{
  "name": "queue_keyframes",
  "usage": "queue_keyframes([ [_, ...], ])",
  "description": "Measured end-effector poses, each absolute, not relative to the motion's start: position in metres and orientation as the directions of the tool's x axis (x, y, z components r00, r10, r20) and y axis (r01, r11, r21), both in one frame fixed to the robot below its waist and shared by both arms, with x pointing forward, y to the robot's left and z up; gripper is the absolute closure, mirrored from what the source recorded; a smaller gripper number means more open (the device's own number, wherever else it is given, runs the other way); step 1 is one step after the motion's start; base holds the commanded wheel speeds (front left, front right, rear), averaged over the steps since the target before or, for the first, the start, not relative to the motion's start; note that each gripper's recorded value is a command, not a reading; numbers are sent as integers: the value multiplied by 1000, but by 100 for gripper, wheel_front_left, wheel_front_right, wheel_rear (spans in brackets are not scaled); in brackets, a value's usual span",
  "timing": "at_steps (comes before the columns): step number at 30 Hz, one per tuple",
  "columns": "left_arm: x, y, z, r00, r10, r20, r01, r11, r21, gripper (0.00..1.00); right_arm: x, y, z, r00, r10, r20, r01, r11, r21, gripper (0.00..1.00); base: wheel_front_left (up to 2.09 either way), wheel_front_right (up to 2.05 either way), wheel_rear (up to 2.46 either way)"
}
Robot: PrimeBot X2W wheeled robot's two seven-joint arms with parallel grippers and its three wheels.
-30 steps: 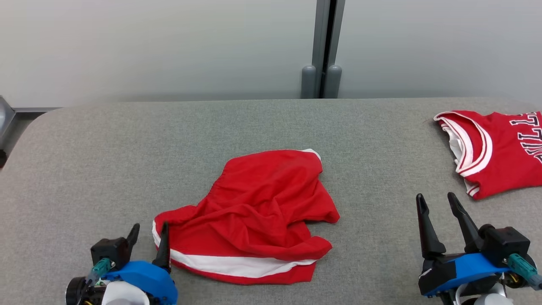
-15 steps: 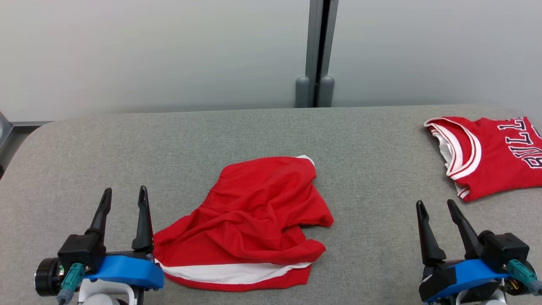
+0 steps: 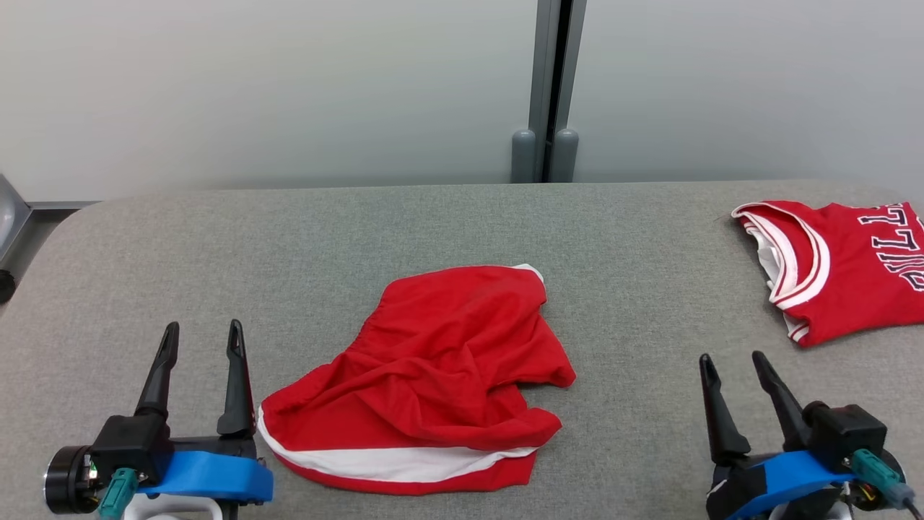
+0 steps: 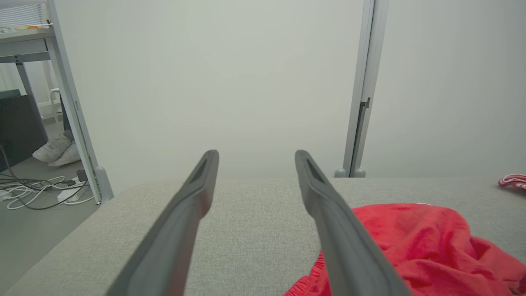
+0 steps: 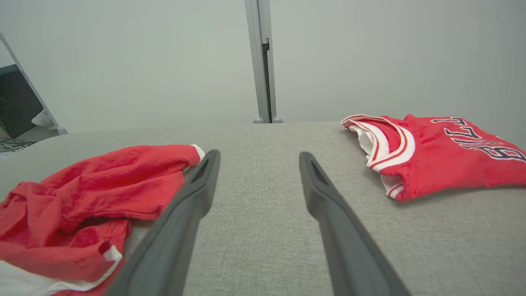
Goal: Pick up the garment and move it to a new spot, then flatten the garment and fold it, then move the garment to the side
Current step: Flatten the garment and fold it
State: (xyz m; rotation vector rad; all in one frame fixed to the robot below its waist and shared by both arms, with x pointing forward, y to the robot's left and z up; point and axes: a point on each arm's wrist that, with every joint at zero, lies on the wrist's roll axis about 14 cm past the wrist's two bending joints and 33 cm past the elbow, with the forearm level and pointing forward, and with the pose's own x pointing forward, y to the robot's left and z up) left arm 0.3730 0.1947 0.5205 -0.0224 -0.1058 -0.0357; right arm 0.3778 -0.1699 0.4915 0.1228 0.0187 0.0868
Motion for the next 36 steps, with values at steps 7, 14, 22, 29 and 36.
queue_keyframes([
  [7,371,199,515,995,-20,93,22,999,-26,0,377,-112,478,962,265,-69,-257,961,104,0,0,0,0],
  [14,367,208,511,996,13,83,-10,999,-38,0,359,-58,442,872,451,-190,-439,893,101,0,0,0,0],
  [22,361,217,506,997,44,68,-41,998,-49,0,345,-32,401,784,535,-316,-528,842,114,0,0,0,0],
  [29,360,224,504,996,68,63,-65,997,-51,0,350,-17,380,737,563,-373,-562,818,125,0,0,0,0],
  [36,359,227,502,995,79,56,-76,996,-50,0,355,-12,371,723,565,-397,-565,815,130,100,0,0,0],
])
